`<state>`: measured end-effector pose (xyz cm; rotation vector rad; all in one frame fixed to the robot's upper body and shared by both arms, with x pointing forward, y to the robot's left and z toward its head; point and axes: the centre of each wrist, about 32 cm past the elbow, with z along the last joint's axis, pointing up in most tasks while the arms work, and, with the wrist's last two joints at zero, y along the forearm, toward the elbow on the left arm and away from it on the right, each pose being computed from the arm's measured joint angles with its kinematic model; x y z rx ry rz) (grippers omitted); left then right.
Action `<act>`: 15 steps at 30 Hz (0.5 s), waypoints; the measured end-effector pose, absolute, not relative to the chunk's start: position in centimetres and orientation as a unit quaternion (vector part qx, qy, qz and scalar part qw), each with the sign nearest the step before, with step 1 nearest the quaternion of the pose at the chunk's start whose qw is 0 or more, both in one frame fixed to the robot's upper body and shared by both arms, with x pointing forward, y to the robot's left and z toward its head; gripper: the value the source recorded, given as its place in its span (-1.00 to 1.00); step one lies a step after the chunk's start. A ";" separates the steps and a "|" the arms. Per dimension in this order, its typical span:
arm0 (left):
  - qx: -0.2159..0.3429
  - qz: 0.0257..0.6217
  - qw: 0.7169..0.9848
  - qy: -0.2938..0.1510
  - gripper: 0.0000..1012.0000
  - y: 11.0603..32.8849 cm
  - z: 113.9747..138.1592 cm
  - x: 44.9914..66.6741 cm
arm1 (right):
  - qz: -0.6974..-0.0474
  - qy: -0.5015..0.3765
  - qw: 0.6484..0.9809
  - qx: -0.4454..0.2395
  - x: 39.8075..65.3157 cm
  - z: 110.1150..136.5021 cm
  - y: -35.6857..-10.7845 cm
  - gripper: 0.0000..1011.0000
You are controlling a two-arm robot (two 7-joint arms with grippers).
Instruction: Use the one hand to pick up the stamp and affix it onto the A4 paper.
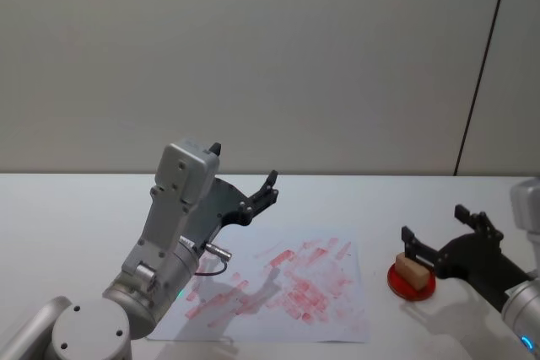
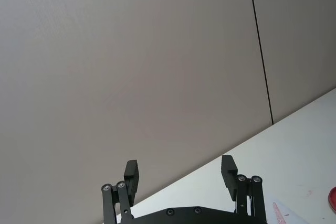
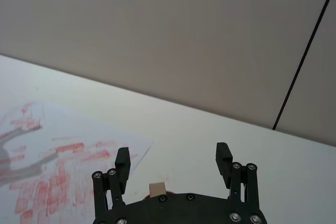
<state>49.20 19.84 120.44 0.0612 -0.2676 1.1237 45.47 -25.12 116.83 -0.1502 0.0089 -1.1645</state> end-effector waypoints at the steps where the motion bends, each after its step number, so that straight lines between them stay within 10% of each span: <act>1: 0.029 0.531 0.837 -0.126 0.98 19.8 120.4 49.2 | -0.548 0.006 0.833 -0.075 45.5 116.7 -25.2 0.98; 15: 0.029 0.531 0.837 -0.126 0.98 19.8 120.4 49.2 | -0.517 0.038 0.845 -0.134 47.1 115.7 -25.7 0.98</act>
